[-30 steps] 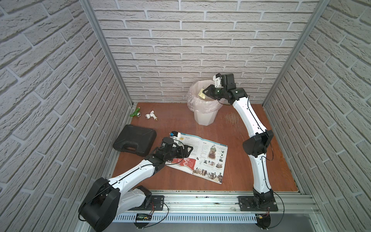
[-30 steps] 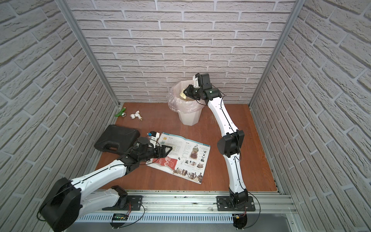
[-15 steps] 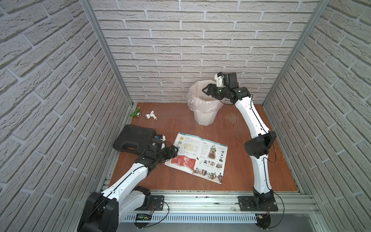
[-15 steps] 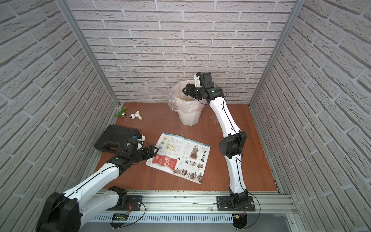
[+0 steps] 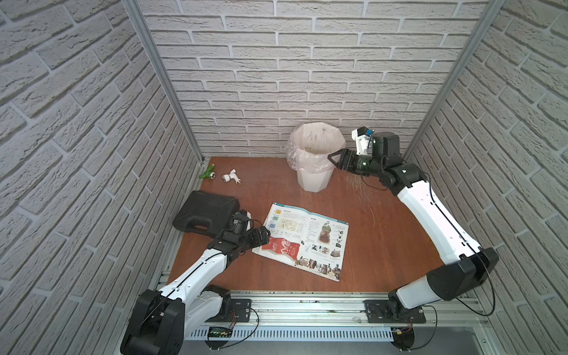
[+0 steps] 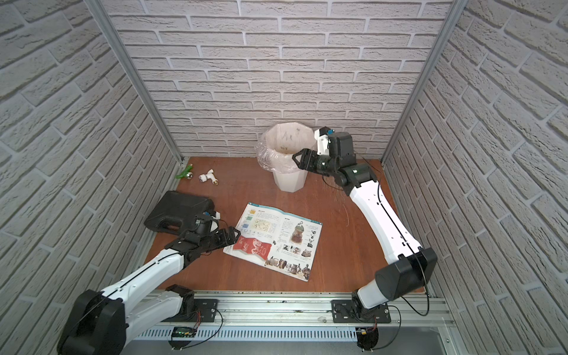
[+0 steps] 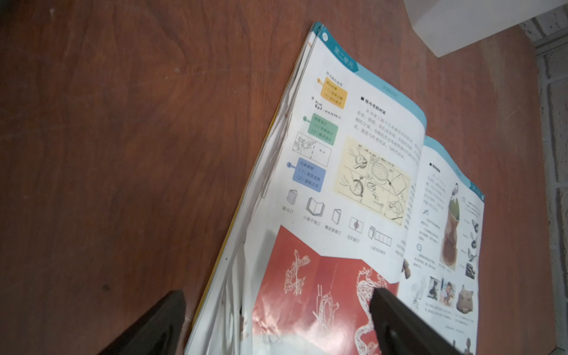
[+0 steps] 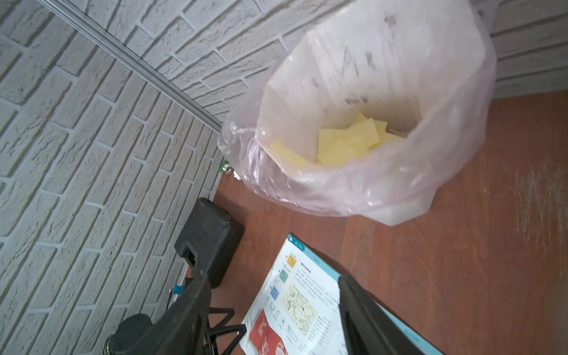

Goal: Peel off the used sticky note
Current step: Place the note in the trash bin, then close the book at the center of the board.

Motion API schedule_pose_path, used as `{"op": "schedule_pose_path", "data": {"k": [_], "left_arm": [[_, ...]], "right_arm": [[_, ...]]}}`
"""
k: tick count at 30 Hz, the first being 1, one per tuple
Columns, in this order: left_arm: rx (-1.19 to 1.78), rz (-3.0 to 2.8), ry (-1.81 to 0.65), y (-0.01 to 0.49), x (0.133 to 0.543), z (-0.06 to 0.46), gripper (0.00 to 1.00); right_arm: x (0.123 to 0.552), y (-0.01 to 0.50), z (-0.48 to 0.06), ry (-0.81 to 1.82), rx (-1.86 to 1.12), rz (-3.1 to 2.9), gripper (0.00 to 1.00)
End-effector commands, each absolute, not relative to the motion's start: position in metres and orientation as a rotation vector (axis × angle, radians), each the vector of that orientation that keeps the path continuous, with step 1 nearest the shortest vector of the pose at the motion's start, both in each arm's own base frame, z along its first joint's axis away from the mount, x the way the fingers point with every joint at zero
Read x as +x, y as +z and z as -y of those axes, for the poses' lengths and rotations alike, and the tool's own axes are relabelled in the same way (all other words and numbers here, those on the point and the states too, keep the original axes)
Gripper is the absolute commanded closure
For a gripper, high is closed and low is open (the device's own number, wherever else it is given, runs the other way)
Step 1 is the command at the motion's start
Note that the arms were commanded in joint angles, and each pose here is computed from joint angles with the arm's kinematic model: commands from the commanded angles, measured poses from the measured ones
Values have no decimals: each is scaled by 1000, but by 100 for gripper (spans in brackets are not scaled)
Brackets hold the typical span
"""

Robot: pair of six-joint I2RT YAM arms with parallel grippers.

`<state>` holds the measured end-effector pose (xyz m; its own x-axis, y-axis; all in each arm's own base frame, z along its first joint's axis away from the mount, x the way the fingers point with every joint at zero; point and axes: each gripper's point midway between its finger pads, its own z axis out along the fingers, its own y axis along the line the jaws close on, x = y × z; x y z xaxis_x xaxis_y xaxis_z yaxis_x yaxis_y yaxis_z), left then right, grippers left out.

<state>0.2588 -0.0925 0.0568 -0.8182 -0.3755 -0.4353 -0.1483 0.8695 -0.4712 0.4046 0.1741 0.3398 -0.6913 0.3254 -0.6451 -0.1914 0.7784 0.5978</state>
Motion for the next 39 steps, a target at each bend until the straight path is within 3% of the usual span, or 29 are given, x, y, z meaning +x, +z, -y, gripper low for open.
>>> {"op": "schedule_pose_path", "data": {"k": [1,18,29,39], "left_arm": [[-373,-2520,-538,49,257,87,2],[-346,-2595,-469,31,251,90,2],[-282,-2659,-462,10,256,107,2],[-89,-2614,-745,8,250,163,2]], "right_arm": [[390,313,-168,824,115,-2181,30],[272,96,-137,765,327,-2602,29],[246,40,-132,747,377,-2730,29],[244,10,-133,788,486,-2781,29]]}}
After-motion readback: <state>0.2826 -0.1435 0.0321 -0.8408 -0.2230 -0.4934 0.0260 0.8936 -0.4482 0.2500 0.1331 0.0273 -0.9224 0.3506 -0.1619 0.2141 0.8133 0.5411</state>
